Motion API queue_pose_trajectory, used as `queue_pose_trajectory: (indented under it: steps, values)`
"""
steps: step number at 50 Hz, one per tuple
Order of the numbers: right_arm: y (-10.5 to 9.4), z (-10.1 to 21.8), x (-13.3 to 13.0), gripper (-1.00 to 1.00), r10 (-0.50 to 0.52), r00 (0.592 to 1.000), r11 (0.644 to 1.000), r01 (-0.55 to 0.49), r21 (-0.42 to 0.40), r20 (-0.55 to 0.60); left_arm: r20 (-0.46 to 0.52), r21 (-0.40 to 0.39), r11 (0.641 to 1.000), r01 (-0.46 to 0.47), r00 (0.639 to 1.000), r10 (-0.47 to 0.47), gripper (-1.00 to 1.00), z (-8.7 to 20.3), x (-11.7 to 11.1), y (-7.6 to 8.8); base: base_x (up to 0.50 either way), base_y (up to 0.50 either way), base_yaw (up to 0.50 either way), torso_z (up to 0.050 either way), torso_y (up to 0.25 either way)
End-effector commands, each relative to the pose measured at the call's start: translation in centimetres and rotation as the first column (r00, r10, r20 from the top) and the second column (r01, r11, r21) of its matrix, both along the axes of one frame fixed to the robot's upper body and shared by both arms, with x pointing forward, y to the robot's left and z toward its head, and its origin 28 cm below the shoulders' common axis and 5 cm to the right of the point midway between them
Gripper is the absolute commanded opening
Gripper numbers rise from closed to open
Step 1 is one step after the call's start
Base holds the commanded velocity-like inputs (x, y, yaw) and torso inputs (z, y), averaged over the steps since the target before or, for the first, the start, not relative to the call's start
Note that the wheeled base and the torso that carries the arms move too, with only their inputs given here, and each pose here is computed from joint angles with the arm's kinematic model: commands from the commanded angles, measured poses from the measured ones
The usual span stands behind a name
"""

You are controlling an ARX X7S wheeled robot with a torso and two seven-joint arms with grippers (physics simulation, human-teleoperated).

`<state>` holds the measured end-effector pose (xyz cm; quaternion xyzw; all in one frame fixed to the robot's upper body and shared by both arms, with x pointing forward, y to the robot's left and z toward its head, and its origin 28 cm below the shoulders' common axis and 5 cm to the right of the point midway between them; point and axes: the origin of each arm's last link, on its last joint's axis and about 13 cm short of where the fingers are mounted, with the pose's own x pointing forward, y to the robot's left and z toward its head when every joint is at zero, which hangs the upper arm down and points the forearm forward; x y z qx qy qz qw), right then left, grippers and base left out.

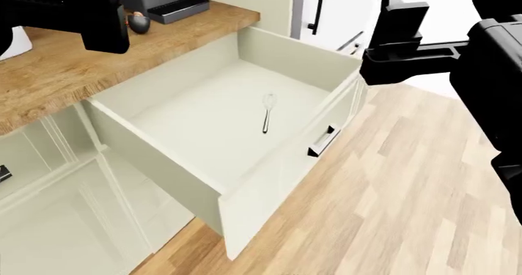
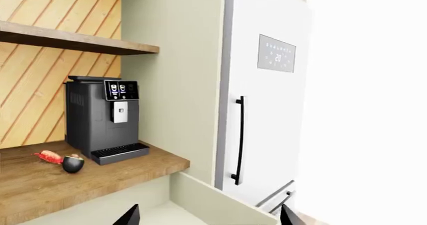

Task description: Close the right drawer.

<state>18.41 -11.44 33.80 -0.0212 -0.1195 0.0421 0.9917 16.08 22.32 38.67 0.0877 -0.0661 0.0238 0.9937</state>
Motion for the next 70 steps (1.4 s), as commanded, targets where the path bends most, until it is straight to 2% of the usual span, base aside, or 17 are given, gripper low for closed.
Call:
queue_pose_trajectory:
  steps: [1, 54, 61, 62, 70]
  values:
    - [-0.1, 0.26, -0.13, 1.0, -0.009, 1.0, 1.0, 0.009, 0.0, 0.005, -0.002, 0.001, 1.0, -0.005, 1.0, 0.005, 1.0, -0.01, 0.0, -0.02, 0.0, 0.0, -0.5, 0.0, 0.0]
    - [-0.13, 0.34, -0.12, 1.0, -0.019, 1.0, 1.0, 0.019, 0.001, 0.016, 0.002, -0.015, 1.0, -0.004, 1.0, 0.004, 1.0, 0.32, -0.19, 0.19, 0.0, 0.0, -0.5, 0.0, 0.0]
    - [-0.09, 0.5, -0.18, 1.0, -0.022, 0.999, 1.0, 0.022, -0.007, 0.025, 0.001, -0.015, 1.0, -0.005, 1.0, 0.005, 1.0, 0.31, -0.19, 0.22, 0.0, 0.0, -0.05, 0.0, 0.0]
    - [-0.12, 0.55, -0.22, 1.0, -0.008, 1.0, 1.0, 0.008, 0.012, 0.018, 0.002, -0.015, 1.0, -0.003, 1.0, 0.004, 1.0, 0.32, -0.2, 0.21, 0.0, 0.0, 0.0, 0.0, 0.0]
    - [-0.08, 0.59, -0.21, 1.0, -0.014, 0.999, 1.0, 0.014, -0.021, 0.039, 0.002, -0.013, 1.0, -0.004, 1.0, 0.004, 1.0, 0.3, -0.2, 0.22, 0.35, 0.11, 0.0, 0.0, 0.0]
